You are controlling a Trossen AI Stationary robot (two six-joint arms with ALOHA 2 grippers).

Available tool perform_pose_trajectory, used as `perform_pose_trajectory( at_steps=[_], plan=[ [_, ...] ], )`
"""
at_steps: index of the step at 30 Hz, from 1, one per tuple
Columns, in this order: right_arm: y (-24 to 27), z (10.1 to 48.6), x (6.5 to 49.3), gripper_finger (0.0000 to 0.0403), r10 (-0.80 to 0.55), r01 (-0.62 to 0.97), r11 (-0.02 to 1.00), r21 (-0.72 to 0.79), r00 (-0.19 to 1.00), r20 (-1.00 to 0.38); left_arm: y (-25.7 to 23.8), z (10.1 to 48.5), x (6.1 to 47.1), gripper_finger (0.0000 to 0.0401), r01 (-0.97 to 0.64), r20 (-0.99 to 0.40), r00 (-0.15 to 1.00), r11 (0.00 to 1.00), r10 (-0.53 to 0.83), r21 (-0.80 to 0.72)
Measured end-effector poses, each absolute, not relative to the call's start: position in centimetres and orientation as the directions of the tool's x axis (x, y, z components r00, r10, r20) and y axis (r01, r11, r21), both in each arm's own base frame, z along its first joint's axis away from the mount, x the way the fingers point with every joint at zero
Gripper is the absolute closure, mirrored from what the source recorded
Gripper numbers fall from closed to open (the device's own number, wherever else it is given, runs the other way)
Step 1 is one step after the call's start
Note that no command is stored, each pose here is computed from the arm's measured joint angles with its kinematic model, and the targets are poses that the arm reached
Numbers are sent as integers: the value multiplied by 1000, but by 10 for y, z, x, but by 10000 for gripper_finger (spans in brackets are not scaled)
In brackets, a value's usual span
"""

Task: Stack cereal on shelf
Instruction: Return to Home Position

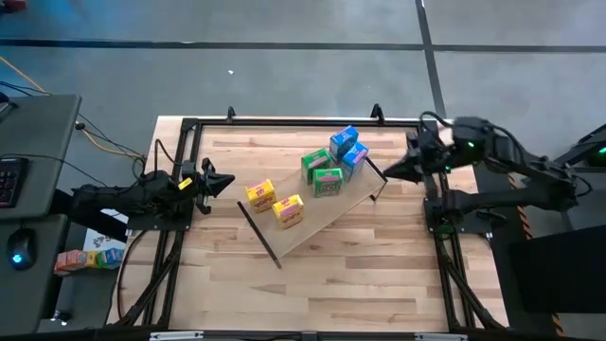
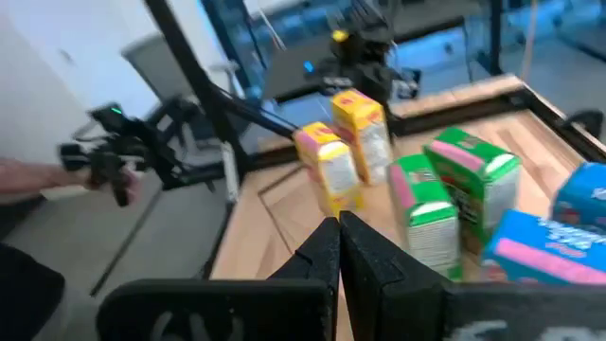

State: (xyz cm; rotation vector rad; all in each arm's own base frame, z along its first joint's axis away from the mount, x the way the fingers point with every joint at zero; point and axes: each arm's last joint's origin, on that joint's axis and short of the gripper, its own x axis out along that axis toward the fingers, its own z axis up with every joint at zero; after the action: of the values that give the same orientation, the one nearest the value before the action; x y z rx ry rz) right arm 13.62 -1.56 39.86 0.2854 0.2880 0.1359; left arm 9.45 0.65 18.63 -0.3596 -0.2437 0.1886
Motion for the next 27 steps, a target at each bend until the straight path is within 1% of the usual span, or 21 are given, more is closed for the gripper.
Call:
perform_pose_trajectory(
  at_steps=[3, 6, 8, 12, 15, 21, 24, 27],
  plan=[
    [-8, 376, 123, 403, 204, -147, 941, 304, 965, -165, 6, 186, 95, 401, -138, 201, 954, 919, 224, -368],
    [-2, 340, 112, 403, 230, -186, 915, 357, 969, -86, 6, 186, 95, 401, -139, 201, 954, 919, 224, -368],
    [1, 318, 105, 403, 225, -198, 903, 382, 974, -29, 6, 186, 95, 401, -139, 200, 954, 919, 224, -368],
    [5, 286, 91, 403, 185, -194, 911, 363, 981, 61, 6, 186, 95, 401, -139, 199, 954, 919, 224, -368],
    [5, 268, 82, 403, 156, -176, 920, 351, 984, 86, 6, 186, 95, 401, -139, 199, 954, 919, 224, -368],
    [4, 246, 69, 403, 99, -137, 957, 257, 983, 156, 6, 186, 95, 401, -139, 199, 954, 919, 224, -368],
    [3, 233, 75, 403, 76, -99, 968, 231, 991, 109, 6, 186, 95, 401, -140, 198, 954, 919, 224, -367],
    [3, 219, 83, 403, 48, -68, 973, 222, 994, 96, 6, 186, 95, 401, -141, 196, 955, 920, 224, -367]
  ],
)
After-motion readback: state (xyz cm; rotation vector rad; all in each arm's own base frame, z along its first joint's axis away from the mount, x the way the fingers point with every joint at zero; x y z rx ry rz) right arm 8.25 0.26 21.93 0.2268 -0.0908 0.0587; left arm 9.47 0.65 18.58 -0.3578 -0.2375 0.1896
